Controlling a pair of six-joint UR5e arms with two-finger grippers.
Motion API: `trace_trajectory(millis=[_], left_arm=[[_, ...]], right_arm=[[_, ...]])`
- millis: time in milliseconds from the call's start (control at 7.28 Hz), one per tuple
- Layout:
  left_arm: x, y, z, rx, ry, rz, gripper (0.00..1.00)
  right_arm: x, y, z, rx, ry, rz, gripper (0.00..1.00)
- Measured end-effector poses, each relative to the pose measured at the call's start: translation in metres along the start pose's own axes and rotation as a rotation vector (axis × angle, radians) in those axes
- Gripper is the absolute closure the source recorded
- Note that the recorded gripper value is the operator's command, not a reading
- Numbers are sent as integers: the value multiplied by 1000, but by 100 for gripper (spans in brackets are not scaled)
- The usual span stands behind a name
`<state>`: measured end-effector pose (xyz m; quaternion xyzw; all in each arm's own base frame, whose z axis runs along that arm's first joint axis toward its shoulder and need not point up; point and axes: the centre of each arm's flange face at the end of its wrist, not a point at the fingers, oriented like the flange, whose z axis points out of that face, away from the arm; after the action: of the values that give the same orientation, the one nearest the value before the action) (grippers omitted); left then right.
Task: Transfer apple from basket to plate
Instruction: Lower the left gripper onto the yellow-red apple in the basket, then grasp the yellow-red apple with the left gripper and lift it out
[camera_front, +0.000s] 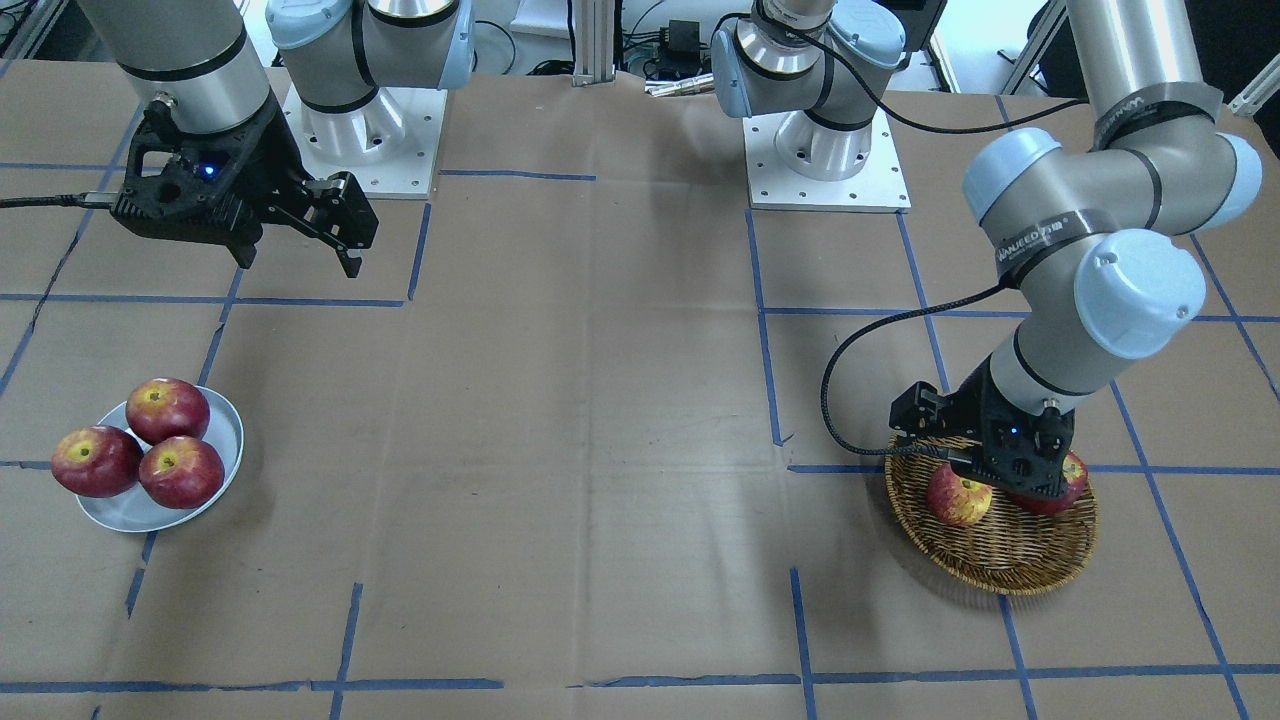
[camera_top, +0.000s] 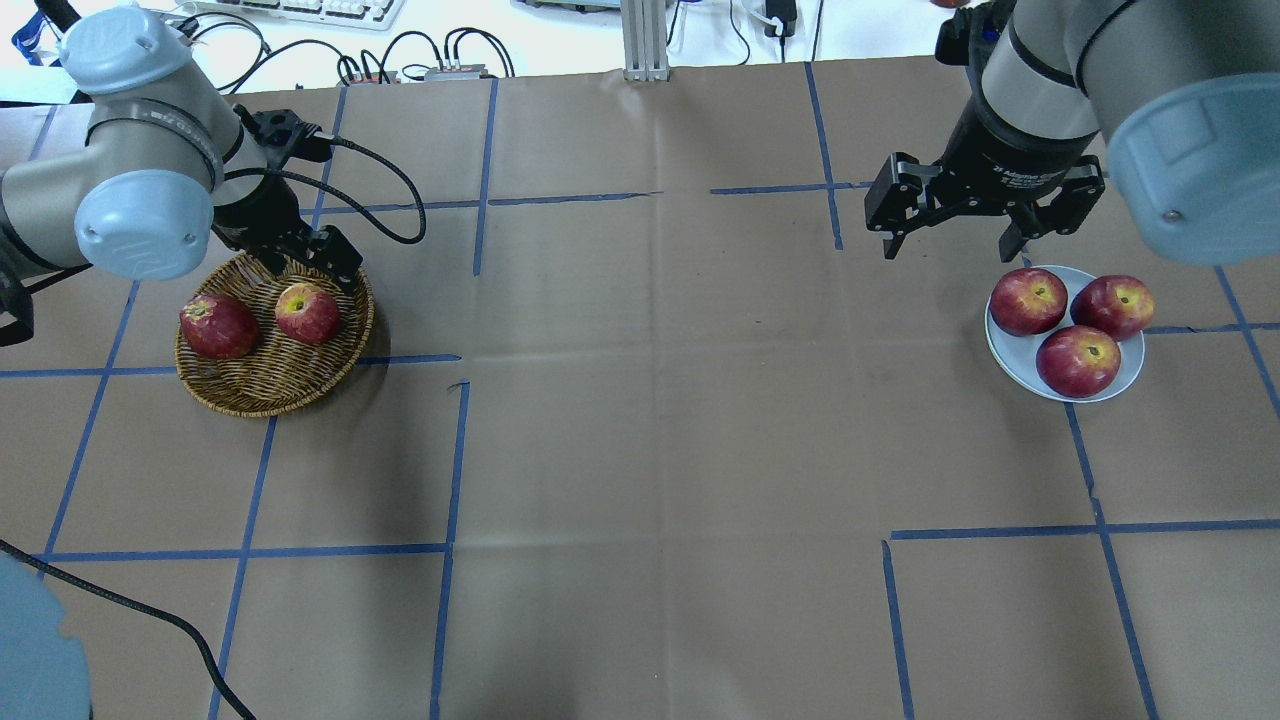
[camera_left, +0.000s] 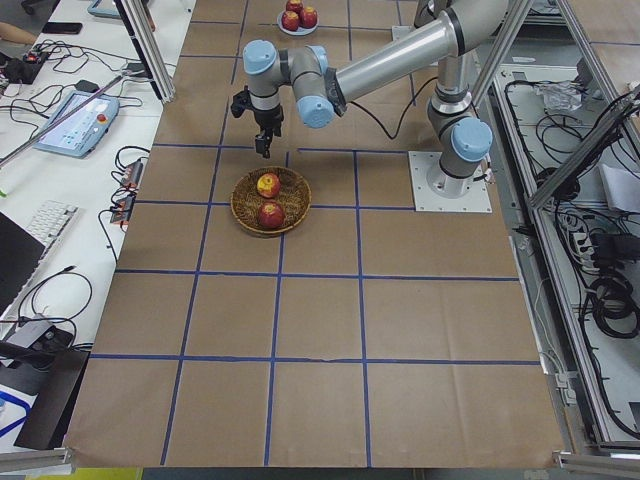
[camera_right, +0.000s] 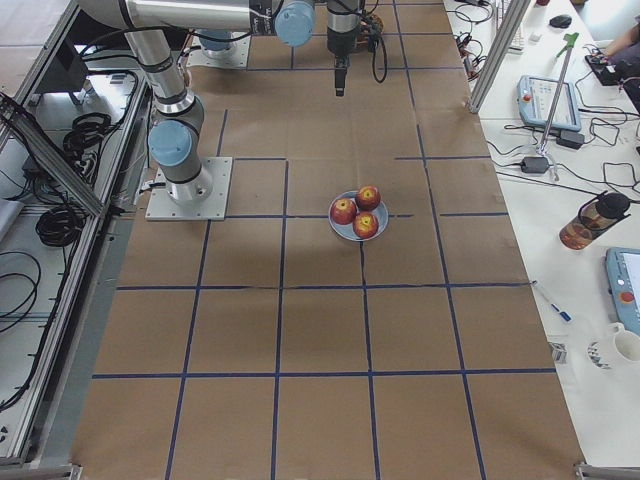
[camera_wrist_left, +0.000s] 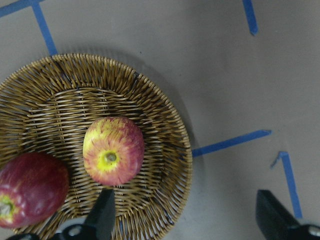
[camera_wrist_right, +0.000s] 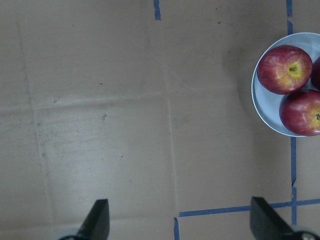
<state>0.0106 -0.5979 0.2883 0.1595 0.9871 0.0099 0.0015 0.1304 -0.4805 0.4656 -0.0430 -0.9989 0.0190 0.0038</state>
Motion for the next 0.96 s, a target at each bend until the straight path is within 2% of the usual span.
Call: trace_trajectory(millis=[275,824,962], left_arm=[[-32,4,25,-23,17,5,1],[-46,-1,74,-63,49,-4,1],[-48,-2,81,-68,50,-5,16]], right_arm=[[0,0,0,2,0,0,0],[0,0,1,1,-1,1,0],[0,0,1,0,-1,1,0]])
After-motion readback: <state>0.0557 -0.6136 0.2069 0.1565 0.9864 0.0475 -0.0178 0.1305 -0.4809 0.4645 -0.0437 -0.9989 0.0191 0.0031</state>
